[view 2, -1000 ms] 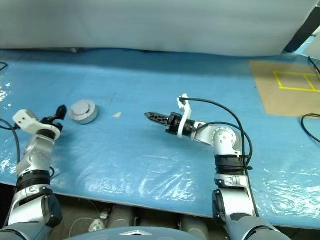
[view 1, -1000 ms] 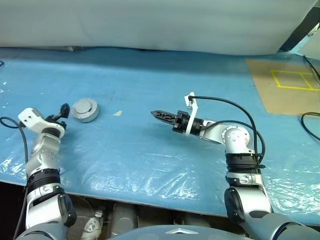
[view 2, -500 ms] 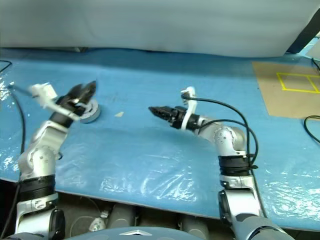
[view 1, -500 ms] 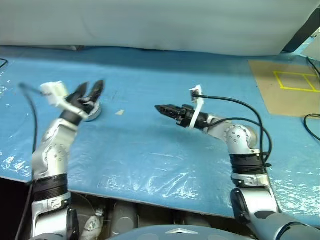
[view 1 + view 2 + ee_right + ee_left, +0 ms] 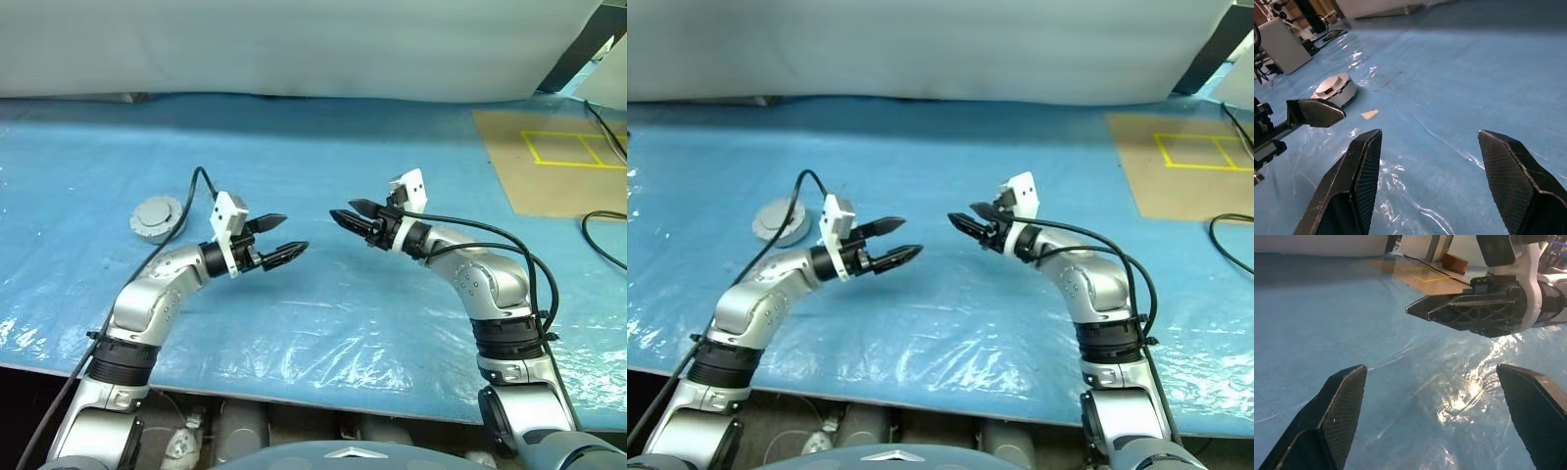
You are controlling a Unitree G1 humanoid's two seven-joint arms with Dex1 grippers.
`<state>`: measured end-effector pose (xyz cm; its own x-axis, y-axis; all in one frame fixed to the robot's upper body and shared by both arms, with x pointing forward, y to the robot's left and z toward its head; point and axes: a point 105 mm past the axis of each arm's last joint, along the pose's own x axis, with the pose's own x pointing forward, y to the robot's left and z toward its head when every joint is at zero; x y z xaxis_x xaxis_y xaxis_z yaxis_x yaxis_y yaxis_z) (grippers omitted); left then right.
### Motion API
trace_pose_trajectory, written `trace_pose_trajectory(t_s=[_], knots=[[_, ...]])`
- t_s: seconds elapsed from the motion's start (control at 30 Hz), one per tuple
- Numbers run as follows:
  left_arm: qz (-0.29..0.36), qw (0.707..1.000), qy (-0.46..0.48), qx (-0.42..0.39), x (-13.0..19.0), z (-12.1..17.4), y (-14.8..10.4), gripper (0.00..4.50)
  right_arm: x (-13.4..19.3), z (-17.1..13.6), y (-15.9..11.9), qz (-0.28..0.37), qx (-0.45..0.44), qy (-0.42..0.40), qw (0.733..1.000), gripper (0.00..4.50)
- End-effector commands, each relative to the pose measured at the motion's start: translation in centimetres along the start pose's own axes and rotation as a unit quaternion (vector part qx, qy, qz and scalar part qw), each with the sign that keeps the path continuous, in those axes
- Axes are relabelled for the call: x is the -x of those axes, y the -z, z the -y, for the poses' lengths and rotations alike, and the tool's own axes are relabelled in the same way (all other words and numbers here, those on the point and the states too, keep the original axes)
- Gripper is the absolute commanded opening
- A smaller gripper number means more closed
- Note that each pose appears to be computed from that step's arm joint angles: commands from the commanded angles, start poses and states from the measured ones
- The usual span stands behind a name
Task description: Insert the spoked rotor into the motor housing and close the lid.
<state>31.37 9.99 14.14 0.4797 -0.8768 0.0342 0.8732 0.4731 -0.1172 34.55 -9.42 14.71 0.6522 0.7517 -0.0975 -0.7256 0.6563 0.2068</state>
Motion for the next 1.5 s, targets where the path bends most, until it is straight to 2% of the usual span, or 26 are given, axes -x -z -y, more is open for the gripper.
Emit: trace_pose_trajectory(t_s=[0.03,0.27,0.7,1.5], knots=[[0.013,1.000,0.002,-0.010,0.4,-0.5,-1.3,4.46,0.0,-0.6,-1.7,0.028,0.019,-0.009,0.999,3.28],[0.018,1.000,-0.012,-0.011,0.4,-1.3,-1.6,4.46,-0.3,-0.7,-1.6,0.029,0.023,-0.006,0.999,3.28],[0.017,1.000,-0.015,-0.006,0.7,-1.5,-2.1,4.46,-0.9,-1.5,-1.4,0.033,0.020,-0.016,0.999,3.28],[0.017,0.999,-0.028,-0.009,1.4,-1.8,-2.3,4.46,-1.3,-1.1,-1.6,0.036,0.029,-0.022,0.999,3.28]])
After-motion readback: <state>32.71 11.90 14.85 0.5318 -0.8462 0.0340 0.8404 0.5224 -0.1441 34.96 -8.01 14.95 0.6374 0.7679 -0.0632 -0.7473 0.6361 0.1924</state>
